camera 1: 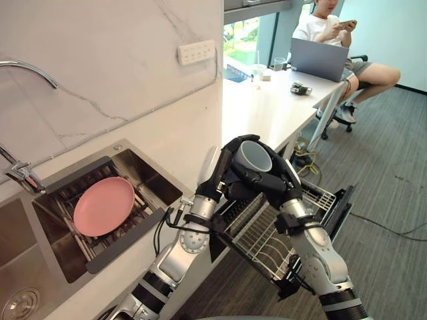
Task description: Walk over to the sink, pick up the cup, carry it to the dishwasher, place the cup inside the dishwasher, then close the dishwasher door
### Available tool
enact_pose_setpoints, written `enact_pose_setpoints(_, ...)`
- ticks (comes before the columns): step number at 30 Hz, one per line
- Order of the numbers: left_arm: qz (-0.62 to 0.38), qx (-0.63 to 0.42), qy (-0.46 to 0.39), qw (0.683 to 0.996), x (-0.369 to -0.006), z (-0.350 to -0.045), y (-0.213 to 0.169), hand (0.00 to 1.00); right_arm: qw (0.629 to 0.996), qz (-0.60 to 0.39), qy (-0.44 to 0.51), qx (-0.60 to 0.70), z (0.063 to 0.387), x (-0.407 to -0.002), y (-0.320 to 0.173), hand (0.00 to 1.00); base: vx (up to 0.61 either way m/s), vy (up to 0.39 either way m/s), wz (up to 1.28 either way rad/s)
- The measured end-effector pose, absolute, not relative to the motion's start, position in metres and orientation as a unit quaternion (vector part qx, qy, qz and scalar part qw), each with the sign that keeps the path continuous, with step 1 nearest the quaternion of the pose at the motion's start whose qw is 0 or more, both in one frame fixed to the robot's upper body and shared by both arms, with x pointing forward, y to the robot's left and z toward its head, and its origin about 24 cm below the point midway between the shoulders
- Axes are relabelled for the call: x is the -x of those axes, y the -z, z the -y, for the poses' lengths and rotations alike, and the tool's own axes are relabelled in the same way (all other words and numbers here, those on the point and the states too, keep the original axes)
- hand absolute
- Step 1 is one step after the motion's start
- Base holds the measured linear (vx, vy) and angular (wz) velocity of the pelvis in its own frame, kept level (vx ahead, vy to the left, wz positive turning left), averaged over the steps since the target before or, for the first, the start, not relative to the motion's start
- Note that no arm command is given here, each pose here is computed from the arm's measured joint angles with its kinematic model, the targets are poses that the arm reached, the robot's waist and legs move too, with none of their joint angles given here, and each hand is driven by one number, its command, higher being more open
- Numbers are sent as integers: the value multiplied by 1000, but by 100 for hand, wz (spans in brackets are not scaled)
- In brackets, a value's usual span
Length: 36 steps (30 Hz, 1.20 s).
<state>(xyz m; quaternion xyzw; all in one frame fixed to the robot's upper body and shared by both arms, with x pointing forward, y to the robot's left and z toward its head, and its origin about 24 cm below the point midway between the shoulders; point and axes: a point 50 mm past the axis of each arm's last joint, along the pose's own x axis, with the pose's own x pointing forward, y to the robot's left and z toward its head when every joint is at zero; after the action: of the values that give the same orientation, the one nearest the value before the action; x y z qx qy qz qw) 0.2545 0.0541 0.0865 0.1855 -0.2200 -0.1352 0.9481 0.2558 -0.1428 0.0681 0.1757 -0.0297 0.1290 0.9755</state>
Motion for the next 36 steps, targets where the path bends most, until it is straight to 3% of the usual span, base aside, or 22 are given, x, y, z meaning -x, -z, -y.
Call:
enact_pose_setpoints(3,221,-185,135,948,-254,-54,-87,0,976,35,-126,-172,143,-255,-69,0,0,0,0)
enact_pose_setpoints(4,222,-184,134,948,-254,-54,-87,100,976,36,-125,-172,142,-255,-69,0,0,0,0)
enact_pose_setpoints(14,222,-153,141,953,-248,-53,-87,100,984,69,-72,-150,141,-255,-74,0,0,0,0)
enact_pose_setpoints(18,213,-132,161,955,-239,-49,-80,100,991,117,-21,-68,150,-255,-83,0,0,0,0)
enact_pose_setpoints(23,224,-127,195,946,-229,-39,-78,100,986,141,54,-71,163,-258,-90,0,0,0,0)
enact_pose_setpoints(36,248,-77,228,938,-210,-34,-84,100,932,224,281,-50,223,-253,-116,0,0,0,0)
